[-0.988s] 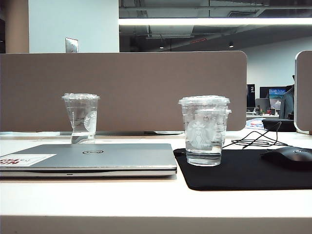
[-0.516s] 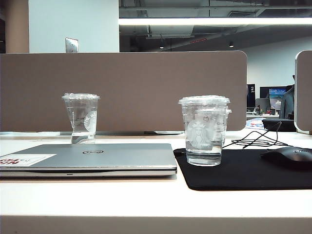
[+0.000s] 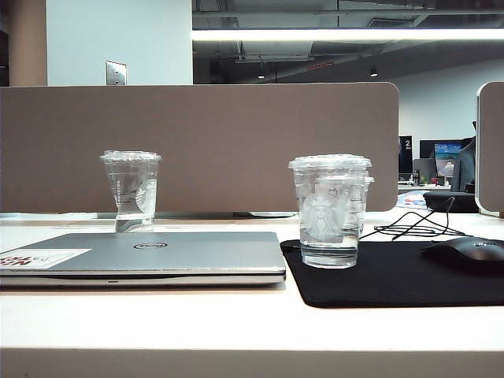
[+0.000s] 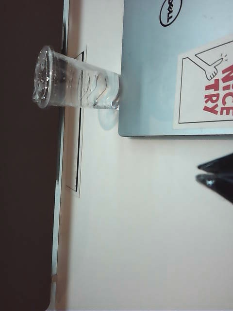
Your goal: Pick up the coffee cup on the middle and place it on the right side of the laptop.
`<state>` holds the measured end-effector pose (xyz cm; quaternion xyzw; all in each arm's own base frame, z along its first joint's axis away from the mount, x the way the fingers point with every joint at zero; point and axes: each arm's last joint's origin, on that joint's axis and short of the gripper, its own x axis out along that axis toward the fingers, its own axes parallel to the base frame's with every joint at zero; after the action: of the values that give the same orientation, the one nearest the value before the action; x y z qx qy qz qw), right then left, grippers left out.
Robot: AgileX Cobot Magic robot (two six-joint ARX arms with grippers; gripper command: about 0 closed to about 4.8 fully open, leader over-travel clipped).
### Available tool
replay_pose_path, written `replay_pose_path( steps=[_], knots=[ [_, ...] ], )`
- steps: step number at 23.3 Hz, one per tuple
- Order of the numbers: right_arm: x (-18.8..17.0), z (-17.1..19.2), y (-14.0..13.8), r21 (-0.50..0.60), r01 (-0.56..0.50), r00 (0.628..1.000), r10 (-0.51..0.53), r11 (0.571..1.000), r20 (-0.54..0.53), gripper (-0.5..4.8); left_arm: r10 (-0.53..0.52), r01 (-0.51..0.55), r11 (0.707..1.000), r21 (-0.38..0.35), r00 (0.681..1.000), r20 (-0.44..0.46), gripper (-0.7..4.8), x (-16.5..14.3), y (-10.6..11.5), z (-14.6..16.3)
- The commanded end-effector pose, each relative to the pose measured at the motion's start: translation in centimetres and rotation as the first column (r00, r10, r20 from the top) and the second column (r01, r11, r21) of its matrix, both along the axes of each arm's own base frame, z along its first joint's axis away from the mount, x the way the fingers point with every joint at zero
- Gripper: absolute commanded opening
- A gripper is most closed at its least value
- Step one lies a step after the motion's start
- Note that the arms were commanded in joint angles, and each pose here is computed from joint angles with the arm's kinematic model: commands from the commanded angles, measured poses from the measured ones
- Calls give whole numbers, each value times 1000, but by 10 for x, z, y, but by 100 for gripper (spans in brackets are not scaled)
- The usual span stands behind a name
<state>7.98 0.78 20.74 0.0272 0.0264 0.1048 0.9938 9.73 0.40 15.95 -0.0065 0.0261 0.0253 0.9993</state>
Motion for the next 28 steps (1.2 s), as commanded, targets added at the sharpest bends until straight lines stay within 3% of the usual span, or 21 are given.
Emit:
replay_pose_path(
  steps=[1,6,14,28],
  knots=[
    [0,3,-2,-34,64,998,-63,997,27,-8,-2,2,1000,5,1000,14,-5,0,0,2],
    [5,-6,-4,-18,131,991,-130,991,45,-8,-2,2,1000,5,1000,14,-5,0,0,2],
    [16,-28,-4,12,148,968,-147,989,202,-8,-2,2,1000,5,1000,14,-5,0,0,2],
    [17,-35,-11,1,240,962,-238,971,137,-8,-2,2,1000,5,1000,14,-5,0,0,2]
  ],
)
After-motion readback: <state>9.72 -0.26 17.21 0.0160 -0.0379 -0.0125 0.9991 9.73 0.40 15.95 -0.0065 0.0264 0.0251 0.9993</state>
